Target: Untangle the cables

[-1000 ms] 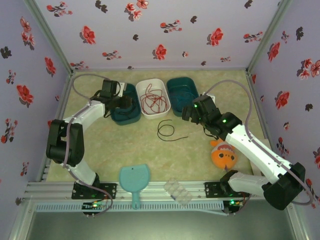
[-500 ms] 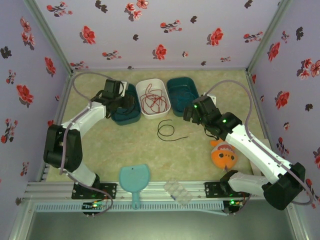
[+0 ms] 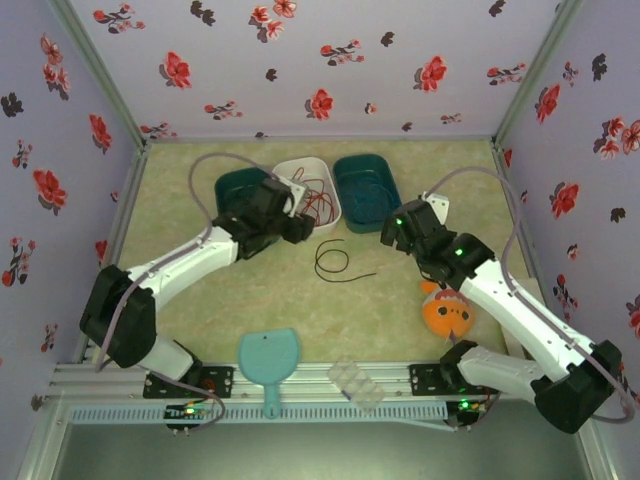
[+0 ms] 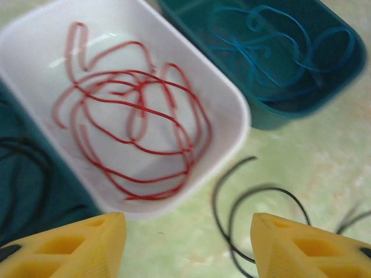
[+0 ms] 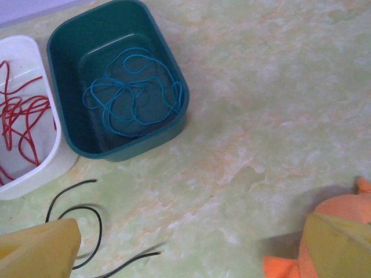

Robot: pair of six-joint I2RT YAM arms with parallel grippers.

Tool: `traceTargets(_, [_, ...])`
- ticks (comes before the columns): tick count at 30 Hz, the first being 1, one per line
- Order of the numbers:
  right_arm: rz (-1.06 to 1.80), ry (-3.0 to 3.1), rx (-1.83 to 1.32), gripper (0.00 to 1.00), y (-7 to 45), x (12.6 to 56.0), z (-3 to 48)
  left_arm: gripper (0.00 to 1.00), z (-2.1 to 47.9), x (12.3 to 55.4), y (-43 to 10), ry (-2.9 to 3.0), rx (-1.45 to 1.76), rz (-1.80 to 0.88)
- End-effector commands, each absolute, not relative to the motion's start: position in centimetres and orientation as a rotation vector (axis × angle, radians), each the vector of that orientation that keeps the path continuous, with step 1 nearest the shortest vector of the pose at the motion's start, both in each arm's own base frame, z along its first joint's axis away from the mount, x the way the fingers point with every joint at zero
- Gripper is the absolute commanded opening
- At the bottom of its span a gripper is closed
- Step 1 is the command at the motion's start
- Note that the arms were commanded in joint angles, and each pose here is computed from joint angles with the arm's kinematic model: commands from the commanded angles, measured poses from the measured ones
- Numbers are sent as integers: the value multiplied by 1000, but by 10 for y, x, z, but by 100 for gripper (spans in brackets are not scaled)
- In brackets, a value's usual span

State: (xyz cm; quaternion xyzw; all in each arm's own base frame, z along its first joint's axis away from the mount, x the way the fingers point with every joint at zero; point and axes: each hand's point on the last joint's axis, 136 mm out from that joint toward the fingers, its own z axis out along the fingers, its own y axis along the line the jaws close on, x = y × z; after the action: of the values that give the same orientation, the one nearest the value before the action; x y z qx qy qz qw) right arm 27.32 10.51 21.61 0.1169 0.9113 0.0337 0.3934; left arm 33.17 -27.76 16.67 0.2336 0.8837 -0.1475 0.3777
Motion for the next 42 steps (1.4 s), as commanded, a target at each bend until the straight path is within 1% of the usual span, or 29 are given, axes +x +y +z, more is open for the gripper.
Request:
traceTargets(1, [11,2294,372,100,85,268,212,59,142,310,-298,2286,664,-353])
traceTargets(8, [-41,2293,420,99,71,265,206,58,95,272,-345,2301,1035,-262])
traceTargets(11, [-40,2294,450,99,65,264,201,53,76,265,-354,2334,1132,-191])
traceTargets(12, [-34,2291,461,99,64,264,201,50,73,264,-357,2345,1147,-180])
traceTargets(21, [-21,2297,511,99,53,260,194,48,54,268,-366,2436,1216,-105])
traceTargets(22, [-24,2298,513,99,52,260,194,46,51,267,-366,2446,1227,-98])
traceTargets(23, [-26,2298,514,99,52,260,193,45,50,267,-367,2454,1232,-96])
traceTargets(42, [-17,2305,522,99,51,260,187,45,24,274,-366,2535,1285,6])
